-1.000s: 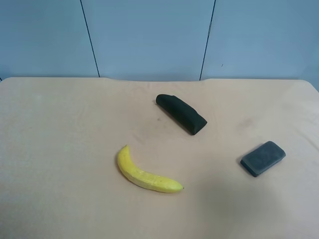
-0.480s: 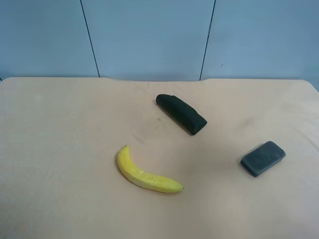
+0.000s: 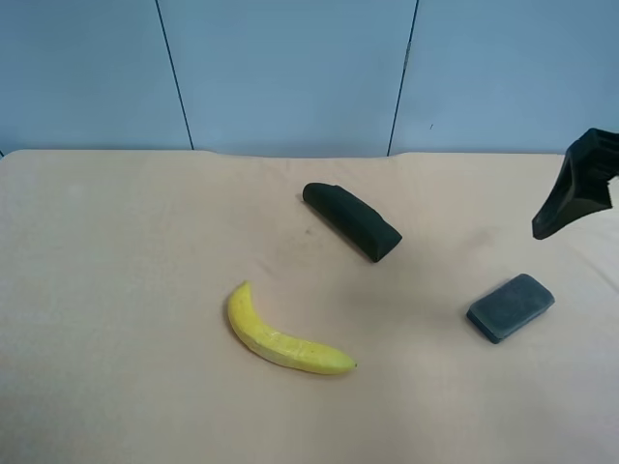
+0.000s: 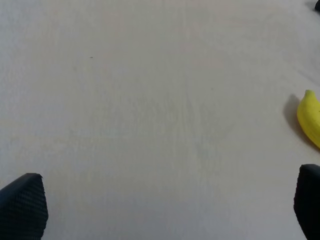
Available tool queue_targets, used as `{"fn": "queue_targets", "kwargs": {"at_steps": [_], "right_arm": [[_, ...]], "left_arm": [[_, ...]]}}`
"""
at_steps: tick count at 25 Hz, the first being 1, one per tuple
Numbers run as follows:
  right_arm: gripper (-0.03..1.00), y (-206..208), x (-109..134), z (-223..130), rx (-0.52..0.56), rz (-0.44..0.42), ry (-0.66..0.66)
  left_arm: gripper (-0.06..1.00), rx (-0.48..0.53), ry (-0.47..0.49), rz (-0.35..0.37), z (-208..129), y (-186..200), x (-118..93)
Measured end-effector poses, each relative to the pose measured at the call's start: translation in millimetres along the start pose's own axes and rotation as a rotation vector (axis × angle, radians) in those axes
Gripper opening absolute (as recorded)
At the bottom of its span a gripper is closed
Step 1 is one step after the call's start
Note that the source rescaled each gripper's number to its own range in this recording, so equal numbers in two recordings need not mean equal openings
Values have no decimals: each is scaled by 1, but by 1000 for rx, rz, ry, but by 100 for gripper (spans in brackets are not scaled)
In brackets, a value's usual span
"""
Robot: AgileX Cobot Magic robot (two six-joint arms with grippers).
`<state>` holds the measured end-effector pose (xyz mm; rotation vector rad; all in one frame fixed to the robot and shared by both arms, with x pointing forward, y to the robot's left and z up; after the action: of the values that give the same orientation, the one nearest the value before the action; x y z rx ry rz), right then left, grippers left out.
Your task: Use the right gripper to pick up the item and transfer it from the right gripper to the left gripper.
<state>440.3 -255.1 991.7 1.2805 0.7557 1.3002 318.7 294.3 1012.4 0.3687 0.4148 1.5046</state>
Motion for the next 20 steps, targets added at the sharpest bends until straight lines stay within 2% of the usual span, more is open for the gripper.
{"fn": "queue_targets", "kwargs": {"at_steps": [3, 5, 10, 12, 20], "right_arm": [[100, -8, -1, 3, 26, -10, -73], [100, -10, -2, 8, 7, -16, -116], [100, -16, -19, 11, -30, -100, -177], [100, -26, -22, 8, -32, -101, -216], [100, -78, -41, -3, -140, -71, -562]], "left_arm": [[100, 0, 0, 0, 0, 0, 0], [100, 0, 0, 0, 0, 0, 0], [100, 0, 0, 0, 0, 0, 0], [100, 0, 0, 0, 0, 0, 0], [100, 0, 0, 0, 0, 0, 0]]}}
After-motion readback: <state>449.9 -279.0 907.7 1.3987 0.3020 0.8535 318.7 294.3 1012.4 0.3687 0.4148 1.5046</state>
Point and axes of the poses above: a point on each arm's last joint axis where the gripper is mounted, y pointing back along that axis away from the gripper, x along the wrist's bending axis when the last joint is at zero, z = x × y, the point moved 9 cm from there along -y, pointing out along that axis toward the gripper
